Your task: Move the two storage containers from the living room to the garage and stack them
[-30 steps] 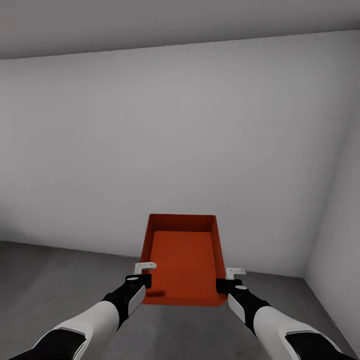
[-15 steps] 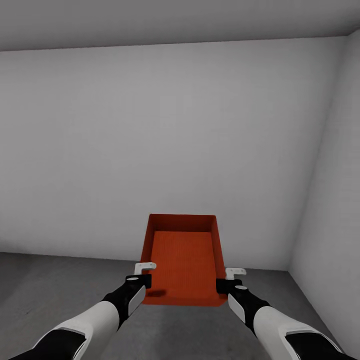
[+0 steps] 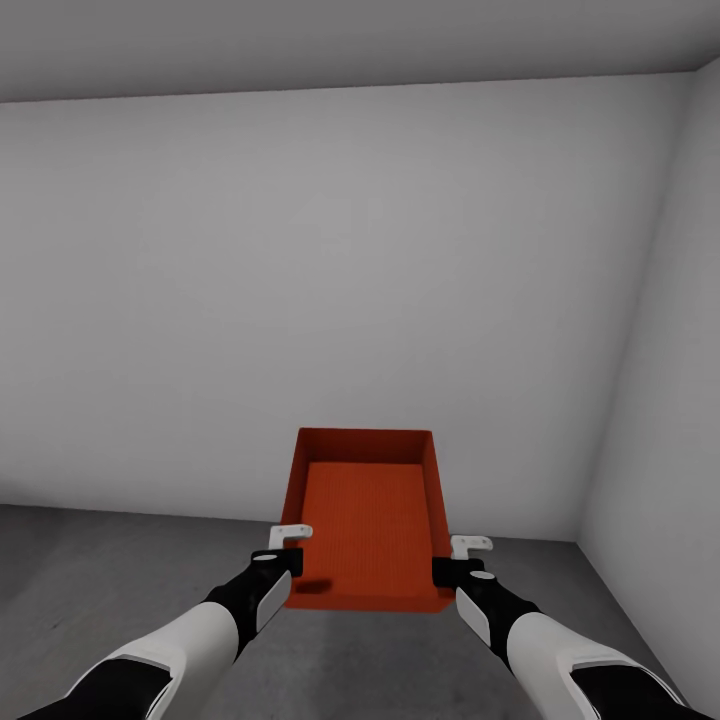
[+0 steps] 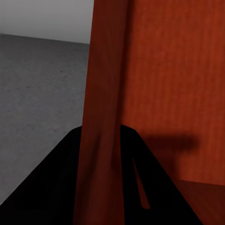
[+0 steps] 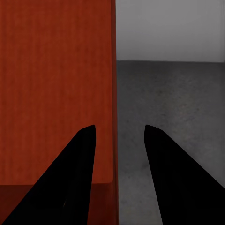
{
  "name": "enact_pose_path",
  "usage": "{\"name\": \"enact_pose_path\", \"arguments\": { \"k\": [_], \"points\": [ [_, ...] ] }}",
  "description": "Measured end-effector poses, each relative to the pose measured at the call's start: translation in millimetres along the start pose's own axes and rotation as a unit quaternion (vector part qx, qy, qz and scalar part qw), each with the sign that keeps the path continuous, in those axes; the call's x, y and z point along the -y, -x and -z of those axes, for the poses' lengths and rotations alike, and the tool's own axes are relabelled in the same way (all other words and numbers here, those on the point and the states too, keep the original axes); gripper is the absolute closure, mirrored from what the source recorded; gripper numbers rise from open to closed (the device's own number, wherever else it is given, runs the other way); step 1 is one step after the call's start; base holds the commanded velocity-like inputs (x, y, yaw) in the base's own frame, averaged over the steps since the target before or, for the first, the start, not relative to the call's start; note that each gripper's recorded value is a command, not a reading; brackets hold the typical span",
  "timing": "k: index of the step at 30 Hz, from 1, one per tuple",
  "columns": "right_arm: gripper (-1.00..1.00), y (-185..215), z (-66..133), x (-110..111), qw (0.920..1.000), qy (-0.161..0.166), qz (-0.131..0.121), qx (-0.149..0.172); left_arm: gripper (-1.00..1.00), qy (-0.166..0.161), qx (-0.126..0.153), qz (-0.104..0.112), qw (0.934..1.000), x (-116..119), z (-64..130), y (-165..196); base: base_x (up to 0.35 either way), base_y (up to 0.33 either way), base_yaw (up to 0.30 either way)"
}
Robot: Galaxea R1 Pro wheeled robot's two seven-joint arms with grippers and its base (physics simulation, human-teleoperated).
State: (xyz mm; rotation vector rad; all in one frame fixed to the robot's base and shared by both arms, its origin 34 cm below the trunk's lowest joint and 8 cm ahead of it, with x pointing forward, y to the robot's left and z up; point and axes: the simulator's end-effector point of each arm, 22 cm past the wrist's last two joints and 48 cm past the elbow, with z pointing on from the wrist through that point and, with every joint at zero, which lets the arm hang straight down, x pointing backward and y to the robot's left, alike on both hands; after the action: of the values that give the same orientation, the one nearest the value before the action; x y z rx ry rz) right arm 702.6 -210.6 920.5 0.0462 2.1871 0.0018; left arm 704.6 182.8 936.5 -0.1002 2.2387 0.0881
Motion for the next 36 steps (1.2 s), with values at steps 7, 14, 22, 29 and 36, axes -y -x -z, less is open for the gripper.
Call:
{"name": "enact_pose_path", "arguments": {
  "k": [7,14,22,29,36],
  "points": [
    [1.00,1,0.0,0,1.0000,0.000,-0.001,0.001,1.00,0.000,0.001,0.000,1.0000,0,0.1,1,0.000,0.000,0.000],
    [1.00,0,0.0,0,1.0000,0.000,0.000,0.001,1.00,0.000,0.001,0.000,1.0000,0,0.0,1,0.000,0.000,0.000],
    [1.00,-6,-2.6,1,1.0000,0.001,0.002,-0.008,1.00,0.000,-0.008,0.000,1.0000,1,-2.8,-8,0.000,0.000,0.000],
    [1.00,-12,-5.6,1,0.9999,0.001,0.002,-0.013,1.00,0.000,-0.013,-0.001,0.9999,1,-6.2,-13,0.000,0.000,0.000],
    [1.00,-17,-8.3,2,0.9998,0.000,0.001,-0.017,1.00,0.001,-0.018,-0.001,0.9998,1,-9.2,-17,0.000,0.000,0.000]
  ]
}}
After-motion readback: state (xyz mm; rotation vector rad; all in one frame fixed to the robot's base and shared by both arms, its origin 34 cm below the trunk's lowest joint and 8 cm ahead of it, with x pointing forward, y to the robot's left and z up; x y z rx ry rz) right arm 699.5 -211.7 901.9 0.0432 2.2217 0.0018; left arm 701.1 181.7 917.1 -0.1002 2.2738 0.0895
